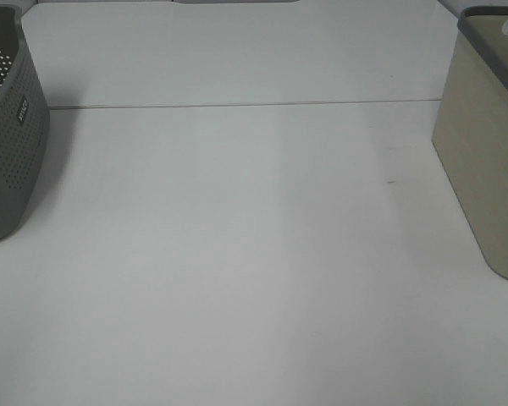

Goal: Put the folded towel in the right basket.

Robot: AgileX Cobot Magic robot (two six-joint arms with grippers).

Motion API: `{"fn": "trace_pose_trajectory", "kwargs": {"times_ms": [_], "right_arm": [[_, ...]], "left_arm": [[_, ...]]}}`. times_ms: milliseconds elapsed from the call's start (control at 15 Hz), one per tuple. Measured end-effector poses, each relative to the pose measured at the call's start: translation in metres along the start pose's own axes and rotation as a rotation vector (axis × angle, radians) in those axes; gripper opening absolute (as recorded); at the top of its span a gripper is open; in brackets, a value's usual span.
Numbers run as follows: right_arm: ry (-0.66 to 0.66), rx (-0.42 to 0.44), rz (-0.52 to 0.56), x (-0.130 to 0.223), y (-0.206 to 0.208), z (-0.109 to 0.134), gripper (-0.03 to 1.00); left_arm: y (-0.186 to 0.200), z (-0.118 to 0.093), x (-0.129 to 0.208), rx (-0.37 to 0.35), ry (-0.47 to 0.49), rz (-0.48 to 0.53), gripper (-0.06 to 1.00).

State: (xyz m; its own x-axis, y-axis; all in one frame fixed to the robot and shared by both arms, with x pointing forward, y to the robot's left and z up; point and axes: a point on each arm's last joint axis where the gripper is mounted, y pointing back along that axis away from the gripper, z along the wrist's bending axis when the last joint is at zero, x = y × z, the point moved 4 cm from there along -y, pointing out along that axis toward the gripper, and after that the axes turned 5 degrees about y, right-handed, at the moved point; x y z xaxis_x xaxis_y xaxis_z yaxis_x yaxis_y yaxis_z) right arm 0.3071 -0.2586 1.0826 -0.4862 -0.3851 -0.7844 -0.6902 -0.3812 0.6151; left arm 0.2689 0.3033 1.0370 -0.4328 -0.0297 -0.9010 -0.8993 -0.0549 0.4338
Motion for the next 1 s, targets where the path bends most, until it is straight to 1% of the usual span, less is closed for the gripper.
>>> {"fn": "trace_pose_trajectory", "kwargs": {"times_ms": [200, 333, 400, 467, 533, 667, 1000], "right_arm": [[0.009, 0.022, -0.058, 0.037, 0.003, 0.004, 0.91], [0.012, 0.036, -0.104, 0.048, 0.006, 0.005, 0.91], [0.012, 0.049, -0.106, 0.053, 0.004, 0.004, 0.91], [0.000, 0.075, -0.070, 0.062, -0.004, 0.001, 0.91], [-0.006, 0.085, -0.058, 0.065, -0.007, -0.001, 0.91], [-0.002, 0.102, -0.067, 0.064, -0.009, -0.003, 0.91], [-0.001, 0.105, -0.066, 0.065, -0.009, -0.003, 0.91]], "left_arm": [[0.000, 0.000, 0.000, 0.000, 0.000, 0.000, 0.99], [0.000, 0.000, 0.000, 0.000, 0.000, 0.000, 0.99], [0.000, 0.000, 0.000, 0.000, 0.000, 0.000, 0.99], [0.000, 0.000, 0.000, 0.000, 0.000, 0.000, 0.99], [0.000, 0.000, 0.000, 0.000, 0.000, 0.000, 0.99], [0.000, 0.000, 0.000, 0.000, 0.000, 0.000, 0.99], [0.000, 0.000, 0.000, 0.000, 0.000, 0.000, 0.99]]}}
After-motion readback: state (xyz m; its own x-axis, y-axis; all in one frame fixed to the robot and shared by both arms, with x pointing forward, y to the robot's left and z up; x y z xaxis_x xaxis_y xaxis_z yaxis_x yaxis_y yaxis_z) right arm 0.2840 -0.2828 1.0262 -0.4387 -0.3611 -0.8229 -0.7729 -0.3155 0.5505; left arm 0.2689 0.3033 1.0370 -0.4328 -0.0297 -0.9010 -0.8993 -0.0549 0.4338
